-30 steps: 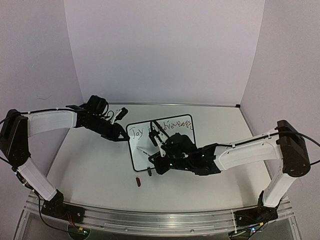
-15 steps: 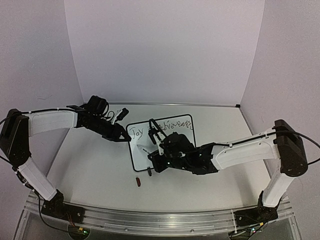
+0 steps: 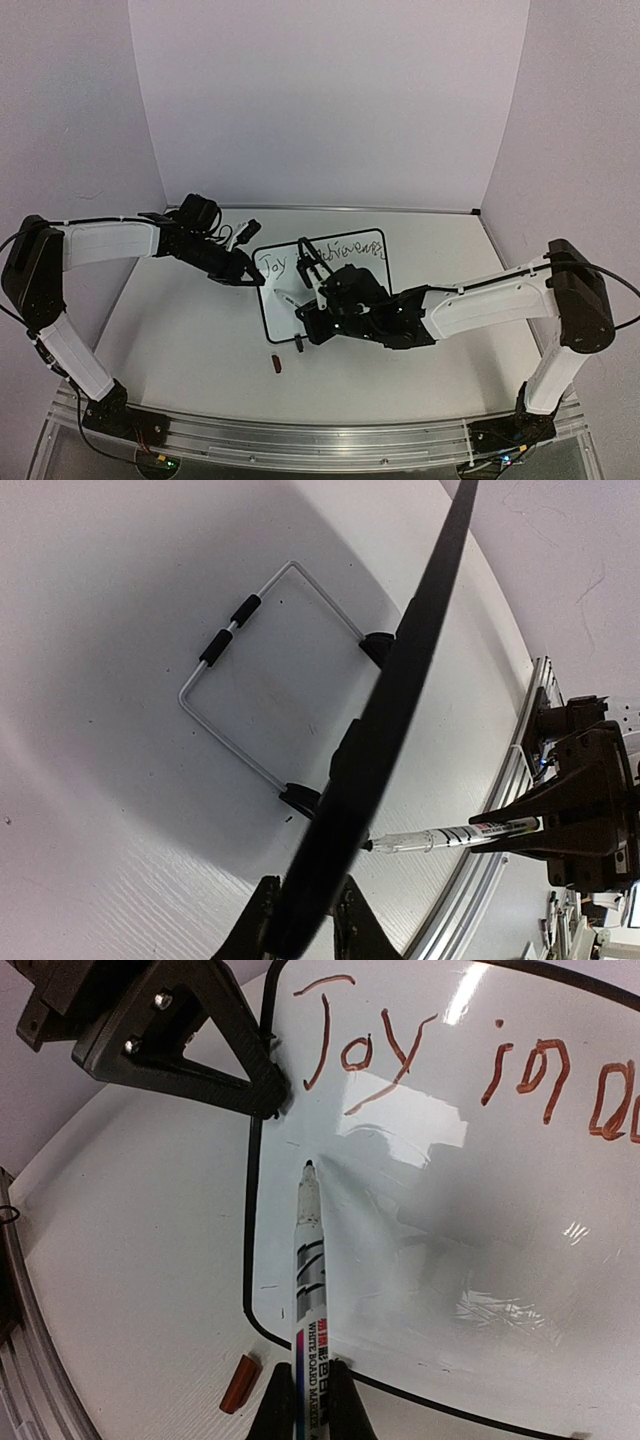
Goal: Write a sentence on the whiteboard
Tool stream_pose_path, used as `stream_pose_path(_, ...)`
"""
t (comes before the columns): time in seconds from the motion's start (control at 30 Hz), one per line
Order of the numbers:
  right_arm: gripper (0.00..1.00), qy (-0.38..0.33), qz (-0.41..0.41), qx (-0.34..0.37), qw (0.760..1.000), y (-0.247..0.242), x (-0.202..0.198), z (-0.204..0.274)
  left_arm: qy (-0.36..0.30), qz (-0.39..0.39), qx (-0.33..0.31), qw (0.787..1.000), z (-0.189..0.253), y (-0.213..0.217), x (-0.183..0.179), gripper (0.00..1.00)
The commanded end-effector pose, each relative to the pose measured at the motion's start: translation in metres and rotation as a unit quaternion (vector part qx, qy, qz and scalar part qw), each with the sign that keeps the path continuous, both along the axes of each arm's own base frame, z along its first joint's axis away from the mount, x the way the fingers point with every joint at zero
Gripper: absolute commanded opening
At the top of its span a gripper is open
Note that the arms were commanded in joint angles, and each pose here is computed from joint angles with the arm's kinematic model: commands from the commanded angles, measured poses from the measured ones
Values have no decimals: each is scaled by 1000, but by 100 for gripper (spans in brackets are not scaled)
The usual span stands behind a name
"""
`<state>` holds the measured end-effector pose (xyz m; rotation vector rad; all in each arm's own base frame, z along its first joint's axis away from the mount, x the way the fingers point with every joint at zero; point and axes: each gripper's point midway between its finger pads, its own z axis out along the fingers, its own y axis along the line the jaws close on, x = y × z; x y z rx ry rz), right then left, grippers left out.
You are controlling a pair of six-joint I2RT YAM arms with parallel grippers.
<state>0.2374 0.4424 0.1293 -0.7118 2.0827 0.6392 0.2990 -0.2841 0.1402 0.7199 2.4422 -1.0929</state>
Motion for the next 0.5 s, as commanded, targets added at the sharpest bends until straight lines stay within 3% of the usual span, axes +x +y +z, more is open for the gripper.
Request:
stream_pose_path(0.0, 0, -4, -5, 11, 1000, 10, 3, 8, -16, -8, -14, 1000, 9, -7, 4, 16)
stream_pose_path(0.47, 0, -3, -19, -4, 1000, 7, 8, 2, -16, -10, -9, 1000, 7, -8, 2, 4)
